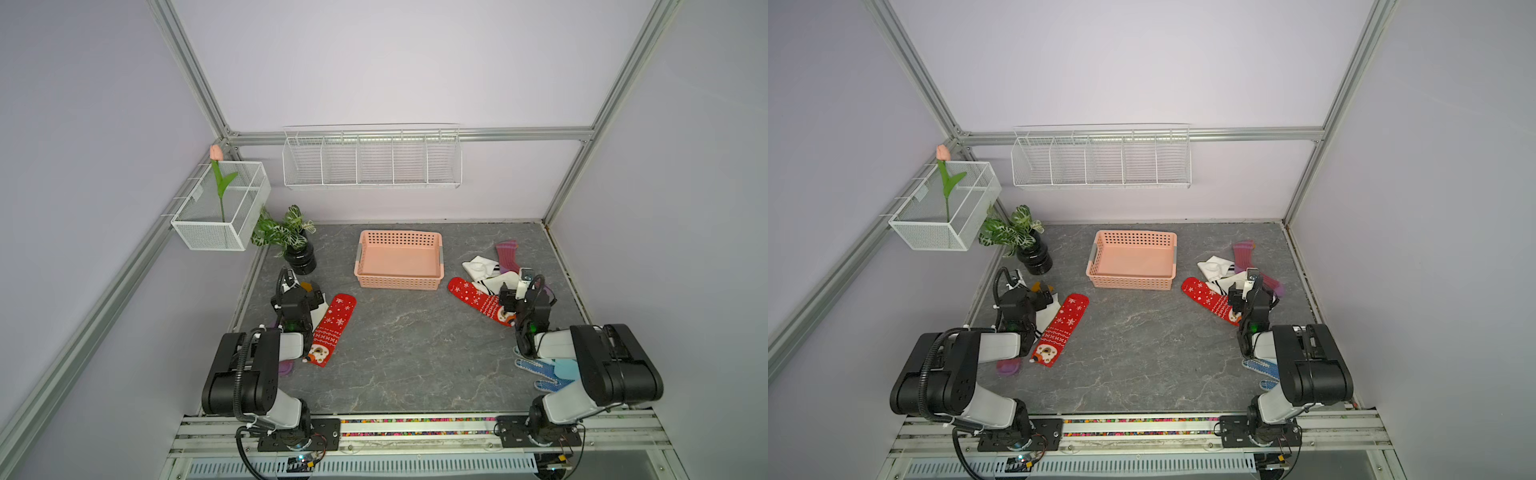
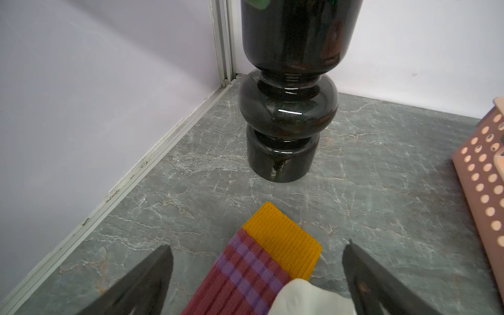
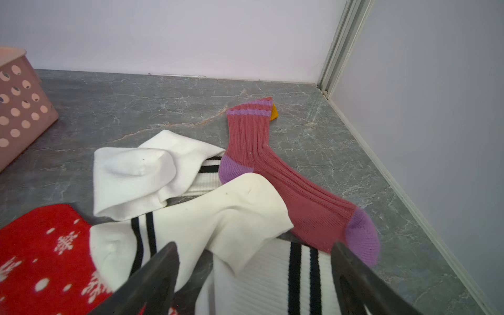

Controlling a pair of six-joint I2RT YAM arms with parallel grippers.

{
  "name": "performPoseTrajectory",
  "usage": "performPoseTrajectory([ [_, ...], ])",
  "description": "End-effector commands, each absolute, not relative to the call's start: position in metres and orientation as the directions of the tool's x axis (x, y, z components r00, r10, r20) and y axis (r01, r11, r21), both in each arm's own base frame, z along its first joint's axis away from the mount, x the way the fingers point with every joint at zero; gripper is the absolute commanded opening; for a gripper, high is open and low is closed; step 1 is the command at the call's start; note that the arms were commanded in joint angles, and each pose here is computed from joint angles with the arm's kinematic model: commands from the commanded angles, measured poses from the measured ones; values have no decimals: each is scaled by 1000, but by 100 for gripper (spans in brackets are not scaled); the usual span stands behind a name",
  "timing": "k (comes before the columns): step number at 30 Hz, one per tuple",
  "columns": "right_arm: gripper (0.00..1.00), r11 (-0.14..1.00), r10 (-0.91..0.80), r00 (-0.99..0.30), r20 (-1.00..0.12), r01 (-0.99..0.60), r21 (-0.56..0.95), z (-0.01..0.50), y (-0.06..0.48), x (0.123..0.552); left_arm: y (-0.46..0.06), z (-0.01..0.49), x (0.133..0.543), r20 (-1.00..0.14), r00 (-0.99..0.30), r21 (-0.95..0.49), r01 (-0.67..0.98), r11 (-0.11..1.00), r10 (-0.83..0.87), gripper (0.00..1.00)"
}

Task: Place the socks together as a pair
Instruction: Pick up the sock from the center of the board.

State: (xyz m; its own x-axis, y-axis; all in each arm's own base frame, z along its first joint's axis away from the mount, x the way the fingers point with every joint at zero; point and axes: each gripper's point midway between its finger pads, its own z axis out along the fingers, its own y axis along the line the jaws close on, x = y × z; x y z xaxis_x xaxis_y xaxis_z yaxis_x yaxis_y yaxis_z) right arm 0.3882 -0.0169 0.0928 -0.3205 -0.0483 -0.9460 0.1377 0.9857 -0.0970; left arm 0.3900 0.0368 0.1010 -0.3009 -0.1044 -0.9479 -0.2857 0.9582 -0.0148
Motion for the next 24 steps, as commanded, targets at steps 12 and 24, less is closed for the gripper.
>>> performPoseTrajectory([
  [12, 88, 984, -48, -293, -955, 147, -95, 98, -17, 389, 36, 117, 397, -960, -263, -21, -277, 961, -96, 99],
  [24, 89, 985, -46, -290, -956, 148, -92, 99, -18, 389, 35, 117, 397, -960, -263, -21, -275, 961, -96, 99],
])
